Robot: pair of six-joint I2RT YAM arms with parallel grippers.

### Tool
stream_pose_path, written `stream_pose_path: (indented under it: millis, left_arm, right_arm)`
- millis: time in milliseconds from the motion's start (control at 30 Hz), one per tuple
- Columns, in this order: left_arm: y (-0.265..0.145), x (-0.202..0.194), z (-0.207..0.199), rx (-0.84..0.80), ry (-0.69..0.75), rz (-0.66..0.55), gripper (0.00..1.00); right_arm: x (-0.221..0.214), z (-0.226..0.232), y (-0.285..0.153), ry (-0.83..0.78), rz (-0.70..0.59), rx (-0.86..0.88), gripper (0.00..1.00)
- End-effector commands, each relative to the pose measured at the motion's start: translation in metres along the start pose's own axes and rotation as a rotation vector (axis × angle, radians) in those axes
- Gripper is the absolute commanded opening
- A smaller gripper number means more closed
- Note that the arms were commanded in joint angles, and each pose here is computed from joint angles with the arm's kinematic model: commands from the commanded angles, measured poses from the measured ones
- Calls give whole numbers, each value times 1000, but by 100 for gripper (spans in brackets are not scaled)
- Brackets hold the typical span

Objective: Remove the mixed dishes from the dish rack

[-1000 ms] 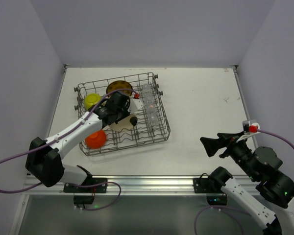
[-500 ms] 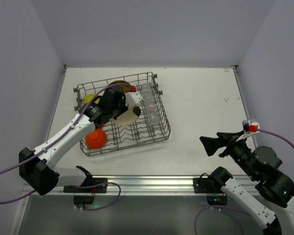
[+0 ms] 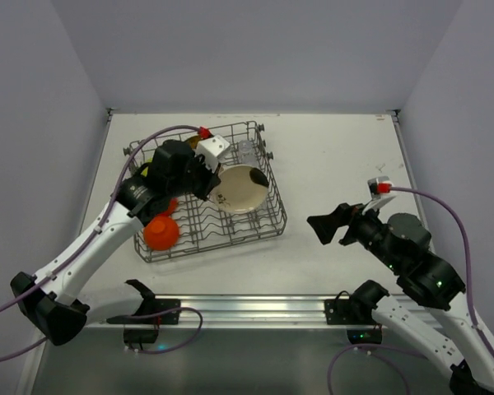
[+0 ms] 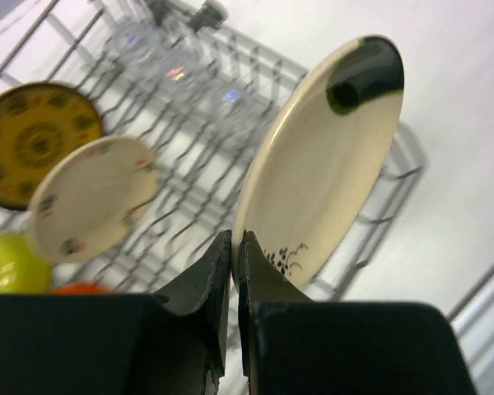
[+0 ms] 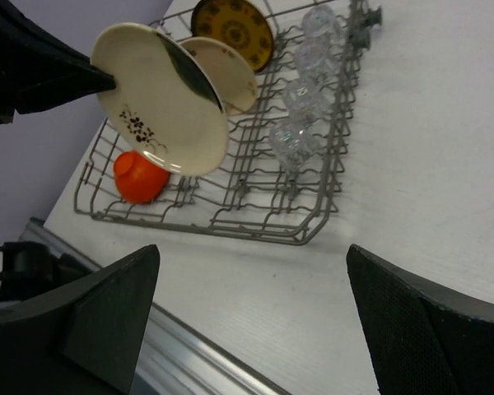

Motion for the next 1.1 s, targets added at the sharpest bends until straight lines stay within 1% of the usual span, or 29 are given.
stream_pose_path:
  millis: [0, 33, 67, 100, 133, 200, 233, 267, 300, 367, 400, 433, 467, 567, 667, 733, 833, 867, 900, 933, 1033, 1067]
  left_arm:
    - [-20, 36, -38, -250, -208, -301, 0]
    - [-14, 23, -47, -289, -289, -276, 0]
    - [-14, 22, -55, -349, -316, -289, 0]
    - [-15, 25, -58, -373, -338, -323, 0]
    - [-10, 14, -65, -406, -412, -292, 0]
    - [-8, 11, -69, -422, -454, -309, 0]
    - [-4, 2, -73, -426, -503, -284, 0]
    - [-4, 1, -73, -428, -520, -285, 0]
    - [-5, 2, -74, -430, -528, -302, 0]
    - [-4, -4, -77, -435, -573, -290, 0]
    - [-7, -3, -76, -434, -577, -309, 0]
    - [-6, -6, -76, -418, -604, -303, 0]
    - [-7, -8, -76, -412, -616, -303, 0]
    - [-7, -11, -77, -411, -631, -308, 0]
    - [-6, -11, -80, -436, -634, -310, 0]
    - [-7, -7, -82, -464, -630, -336, 0]
    - [-8, -5, -85, -514, -619, -355, 0]
    - [-7, -5, -85, -514, -621, -354, 0]
    - [-6, -6, -85, -510, -620, -352, 0]
    - [-6, -6, -84, -496, -619, -354, 0]
    - [-7, -7, -78, -431, -608, -353, 0]
    - [-8, -13, -77, -402, -612, -316, 6]
  right_arm:
    - [9, 35, 15, -11, 9, 225, 96]
    - [13, 41, 18, -19, -9, 263, 95]
    - [12, 42, 25, -21, 8, 260, 95]
    - [13, 43, 29, -22, 9, 254, 92]
    - [13, 43, 33, -29, 16, 247, 91]
    - [9, 44, 46, -44, 61, 240, 86]
    - [6, 47, 50, -58, 89, 264, 84]
    - [8, 49, 53, -68, 89, 273, 81]
    - [5, 49, 61, -72, 119, 266, 76]
    - [7, 46, 68, -73, 127, 214, 70]
    - [5, 42, 75, -74, 142, 175, 66]
    - [5, 38, 77, -81, 139, 149, 64]
    - [5, 38, 79, -86, 135, 142, 63]
    - [3, 35, 82, -95, 141, 130, 56]
    - [2, 33, 83, -107, 144, 123, 46]
    - [3, 34, 83, -111, 137, 132, 43]
    - [1, 37, 83, -111, 135, 169, 25]
    - [0, 37, 82, -112, 136, 179, 10]
    - [0, 38, 82, -108, 131, 182, 4]
    - [1, 38, 82, -103, 121, 178, 0]
    - [3, 32, 80, -83, 85, 147, 0]
    - [4, 30, 80, -77, 71, 127, 0]
Point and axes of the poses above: each gripper's point midway between its finger pads, its own y axis out along the fingers, its own z axis along the line the jaws close on, x = y × z, the point moved 6 cm from there along -y, back along the fingers, and after that the axes turned 9 degrees about y, right-handed, at the moved point
